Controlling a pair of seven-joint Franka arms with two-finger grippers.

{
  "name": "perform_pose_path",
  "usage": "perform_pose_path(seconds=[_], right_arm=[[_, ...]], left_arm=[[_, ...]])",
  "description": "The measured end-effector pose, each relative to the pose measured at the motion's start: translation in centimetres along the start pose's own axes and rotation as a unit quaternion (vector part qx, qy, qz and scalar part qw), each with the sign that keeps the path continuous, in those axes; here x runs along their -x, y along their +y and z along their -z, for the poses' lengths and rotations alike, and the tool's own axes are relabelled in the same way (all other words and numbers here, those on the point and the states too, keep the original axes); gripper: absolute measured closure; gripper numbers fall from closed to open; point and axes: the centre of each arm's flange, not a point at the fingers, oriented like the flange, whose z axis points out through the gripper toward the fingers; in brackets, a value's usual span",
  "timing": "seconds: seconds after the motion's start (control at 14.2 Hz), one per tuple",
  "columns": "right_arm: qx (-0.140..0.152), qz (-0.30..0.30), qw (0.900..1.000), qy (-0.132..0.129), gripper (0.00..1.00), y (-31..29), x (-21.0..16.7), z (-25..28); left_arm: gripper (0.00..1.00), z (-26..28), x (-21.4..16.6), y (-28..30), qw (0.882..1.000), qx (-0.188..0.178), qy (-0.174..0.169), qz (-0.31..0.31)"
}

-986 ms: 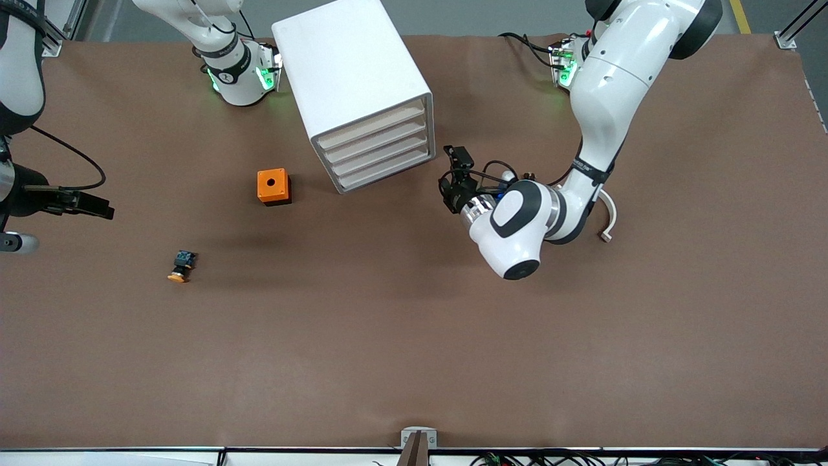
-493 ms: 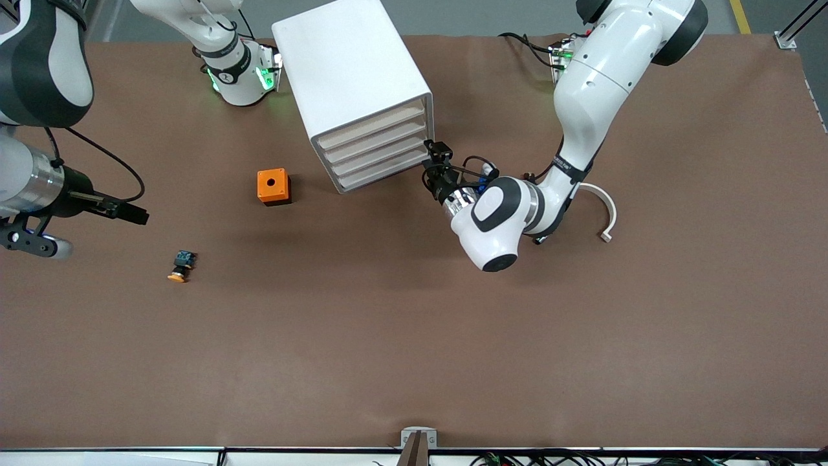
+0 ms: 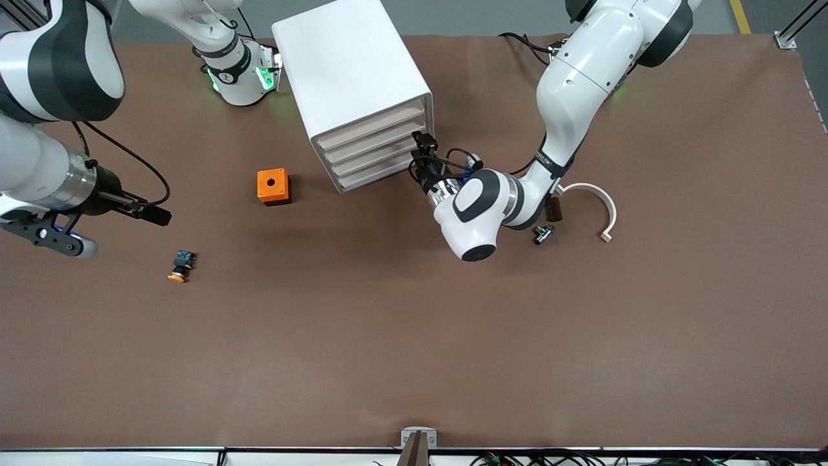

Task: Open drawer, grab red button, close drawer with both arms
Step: 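Pull the drawer open with the left gripper while the right gripper approaches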

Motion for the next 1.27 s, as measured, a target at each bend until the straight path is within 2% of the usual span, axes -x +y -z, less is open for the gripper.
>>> perform_pose_path(seconds=[0.42, 0.77, 0.85, 0.92, 1.06, 1.13, 1.2, 1.27], right_arm=[[0.006, -0.032, 0.999, 0.002, 0.0, -4.0, 2.4, -0.1], [0.012, -0.033, 0.999, 0.002, 0.0, -6.7, 4.2, -0.4], [0.013, -0.032, 0.999, 0.001, 0.0, -6.9, 4.3, -0.5], [0.013, -0.03, 0.999, 0.001, 0.0, -7.2, 4.5, -0.6], [0.014, -0.031, 0.999, 0.002, 0.0, -8.0, 5.1, -0.6], [0.015, -0.031, 0.999, 0.003, 0.0, -8.5, 5.5, -0.6], [0.013, -0.031, 0.999, 0.002, 0.0, -9.0, 5.9, -0.7], [0.009, -0.03, 1.0, -0.001, 0.0, -9.4, 6.2, -0.7]], left_arm=[[0.42, -2.2, 0.8, 0.0, 1.0, -0.009, 0.013, -0.001], [0.49, -4.8, 1.6, -0.1, 0.999, -0.016, 0.031, -0.001], [0.56, -5.1, 1.6, 0.0, 0.999, -0.018, 0.032, -0.001], [0.56, -5.3, 1.6, 0.0, 0.999, -0.019, 0.034, -0.001], [0.67, -5.7, 1.6, 0.3, 0.999, -0.021, 0.036, 0.001], [0.68, -5.9, 1.6, 0.3, 0.999, -0.022, 0.037, 0.001], [0.75, -6.0, 1.7, 0.3, 0.999, -0.023, 0.037, 0.001], [0.78, -6.0, 1.7, 0.2, 0.999, -0.024, 0.036, 0.0]])
